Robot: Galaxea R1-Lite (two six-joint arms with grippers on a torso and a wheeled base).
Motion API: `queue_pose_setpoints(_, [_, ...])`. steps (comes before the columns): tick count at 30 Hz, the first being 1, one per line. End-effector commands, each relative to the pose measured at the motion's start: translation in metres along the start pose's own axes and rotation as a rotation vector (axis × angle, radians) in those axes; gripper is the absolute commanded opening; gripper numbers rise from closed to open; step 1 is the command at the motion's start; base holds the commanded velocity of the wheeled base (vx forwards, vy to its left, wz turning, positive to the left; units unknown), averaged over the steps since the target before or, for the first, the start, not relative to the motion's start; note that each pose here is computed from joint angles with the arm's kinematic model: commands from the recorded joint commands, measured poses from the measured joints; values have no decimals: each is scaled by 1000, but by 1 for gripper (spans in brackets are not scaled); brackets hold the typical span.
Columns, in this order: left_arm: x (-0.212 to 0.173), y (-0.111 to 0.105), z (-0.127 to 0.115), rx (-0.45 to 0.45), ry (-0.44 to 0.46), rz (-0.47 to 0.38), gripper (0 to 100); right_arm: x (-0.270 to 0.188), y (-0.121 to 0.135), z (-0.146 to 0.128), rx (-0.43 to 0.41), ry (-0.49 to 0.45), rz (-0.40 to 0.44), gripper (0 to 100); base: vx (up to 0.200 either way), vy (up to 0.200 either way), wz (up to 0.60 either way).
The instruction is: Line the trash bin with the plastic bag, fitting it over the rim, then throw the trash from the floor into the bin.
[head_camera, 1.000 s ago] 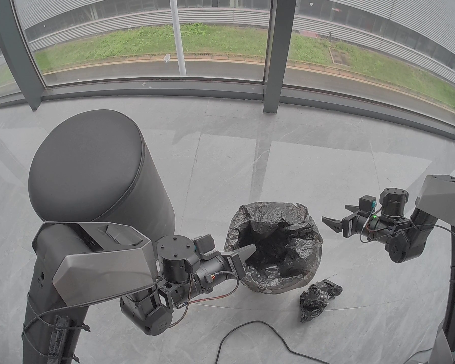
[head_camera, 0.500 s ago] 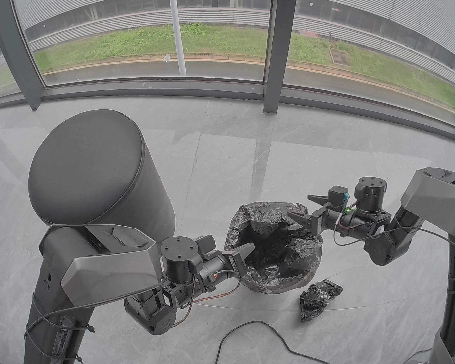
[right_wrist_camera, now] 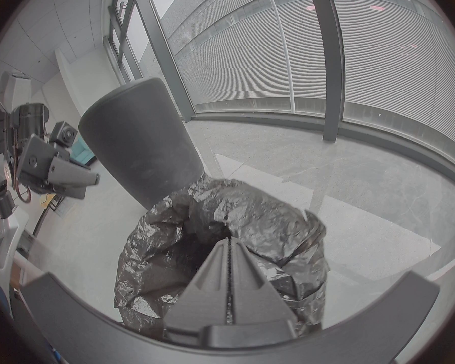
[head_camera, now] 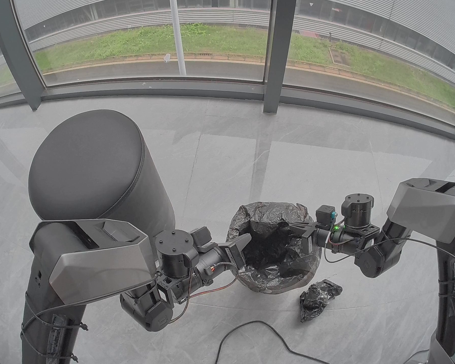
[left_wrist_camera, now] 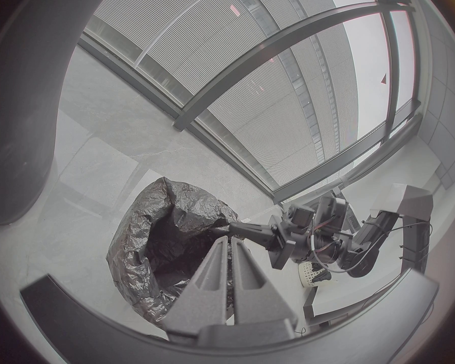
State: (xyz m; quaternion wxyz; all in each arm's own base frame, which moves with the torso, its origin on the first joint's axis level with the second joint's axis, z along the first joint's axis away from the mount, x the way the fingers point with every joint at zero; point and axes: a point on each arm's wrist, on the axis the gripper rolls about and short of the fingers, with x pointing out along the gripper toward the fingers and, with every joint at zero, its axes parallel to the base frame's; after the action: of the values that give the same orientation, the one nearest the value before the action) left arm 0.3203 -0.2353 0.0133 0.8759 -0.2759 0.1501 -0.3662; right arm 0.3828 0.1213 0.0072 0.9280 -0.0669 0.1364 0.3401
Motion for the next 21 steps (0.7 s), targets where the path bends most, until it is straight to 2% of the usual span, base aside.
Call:
queue_pose_setpoints(1, [-1,0,4,0,-12,1,0,13,5,-26,16,55,23,0,0,0,0])
queue_pose_setpoints(5, [-2,1,6,0,-15,7,0,29,8,-38,14,63,38,0,0,0,0])
queue_pose_setpoints(13, [-4,2,5,-2,-8,15,0,44,-1,-33,2,31,27,0,0,0,0])
queue_pose_setpoints(17, [-5,1,7,-1,-14,11,0,29,3,-4,-15,-16,26,0,0,0,0])
queue_pose_setpoints(21, [-6,-2,10,0,-19,7,0,-7,13,32,-22,-49,28,0,0,0,0])
